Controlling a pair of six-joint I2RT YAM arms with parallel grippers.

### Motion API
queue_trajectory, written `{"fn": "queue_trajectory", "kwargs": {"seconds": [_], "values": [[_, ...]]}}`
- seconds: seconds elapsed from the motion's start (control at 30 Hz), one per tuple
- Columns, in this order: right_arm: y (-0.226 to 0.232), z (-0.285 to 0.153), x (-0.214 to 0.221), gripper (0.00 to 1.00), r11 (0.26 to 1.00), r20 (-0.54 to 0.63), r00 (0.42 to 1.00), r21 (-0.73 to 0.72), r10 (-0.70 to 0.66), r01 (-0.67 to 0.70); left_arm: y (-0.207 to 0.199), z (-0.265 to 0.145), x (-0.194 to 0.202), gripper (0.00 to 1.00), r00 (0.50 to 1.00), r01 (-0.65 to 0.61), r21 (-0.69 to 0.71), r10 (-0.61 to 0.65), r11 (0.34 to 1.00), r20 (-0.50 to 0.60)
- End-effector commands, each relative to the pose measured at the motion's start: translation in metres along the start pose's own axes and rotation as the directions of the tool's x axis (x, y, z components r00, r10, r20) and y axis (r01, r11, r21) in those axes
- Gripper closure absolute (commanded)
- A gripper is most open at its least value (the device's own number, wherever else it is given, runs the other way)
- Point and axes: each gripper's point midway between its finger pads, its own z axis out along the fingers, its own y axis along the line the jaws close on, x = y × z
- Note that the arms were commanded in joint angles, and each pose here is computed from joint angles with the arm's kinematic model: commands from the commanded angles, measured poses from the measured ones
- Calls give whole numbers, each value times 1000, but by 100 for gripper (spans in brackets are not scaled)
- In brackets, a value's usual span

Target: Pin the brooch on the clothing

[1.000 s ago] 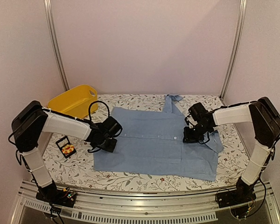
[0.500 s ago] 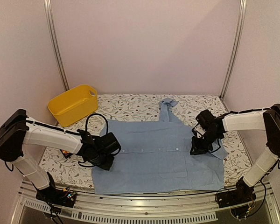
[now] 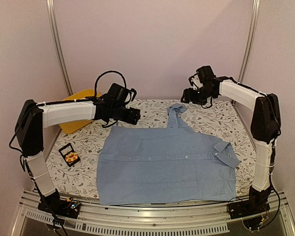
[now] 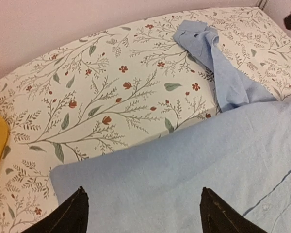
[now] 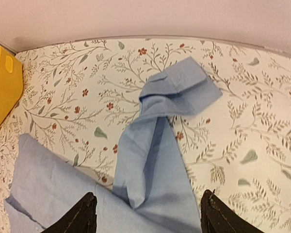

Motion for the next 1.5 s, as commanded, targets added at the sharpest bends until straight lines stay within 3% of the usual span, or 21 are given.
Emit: {"fn": "queue_trajectory", "kwargs": {"seconds": [0.0, 0.13, 0.37, 0.57, 0.67, 0.77, 0.9, 0.97, 1.17, 1.3, 1.47], "values": [[-18, 62, -38, 27, 1000, 57, 998, 3, -5, 5, -11, 27, -29, 19, 996, -70, 70, 66, 995, 62], [-39, 101, -56, 27, 998, 101, 993, -7, 56, -56, -13, 41, -35, 19, 995, -83, 76, 78, 994, 62], [-47, 154, -33, 28, 949, 65, 952, -123, 300, -291, -15, 57, -21, 19, 996, -94, 91, 93, 991, 18], [-43, 194, 5, 30, 806, -75, 834, -225, 546, -548, -13, 57, -18, 19, 994, -111, 85, 110, 990, 8], [-37, 204, 14, 31, 721, -132, 766, -268, 629, -639, -10, 54, -19, 19, 993, -121, 76, 120, 990, 13], [-32, 205, 6, 34, 682, -142, 743, -315, 654, -660, -7, 51, -20, 19, 992, -123, 70, 122, 990, 19], [-28, 200, -15, 50, 623, -127, 711, -394, 692, -676, -3, 49, -20, 19, 993, -121, 63, 120, 991, 23], [-28, 200, -24, 66, 598, -135, 701, -426, 700, -679, -1, 48, -20, 19, 993, -120, 57, 119, 991, 22], [-32, 197, -41, 98, 523, -192, 688, -518, 700, -677, 6, 42, -22, 19, 992, -119, 38, 118, 992, 34], [-25, 182, -57, 100, 524, -172, 710, -561, 683, -641, 9, 41, -22, 19, 993, -118, 32, 117, 993, 36], [4, 147, -79, 100, 567, -125, 788, -627, 603, -534, 2, 43, -30, 19, 989, -130, 69, 125, 989, 77]]}}
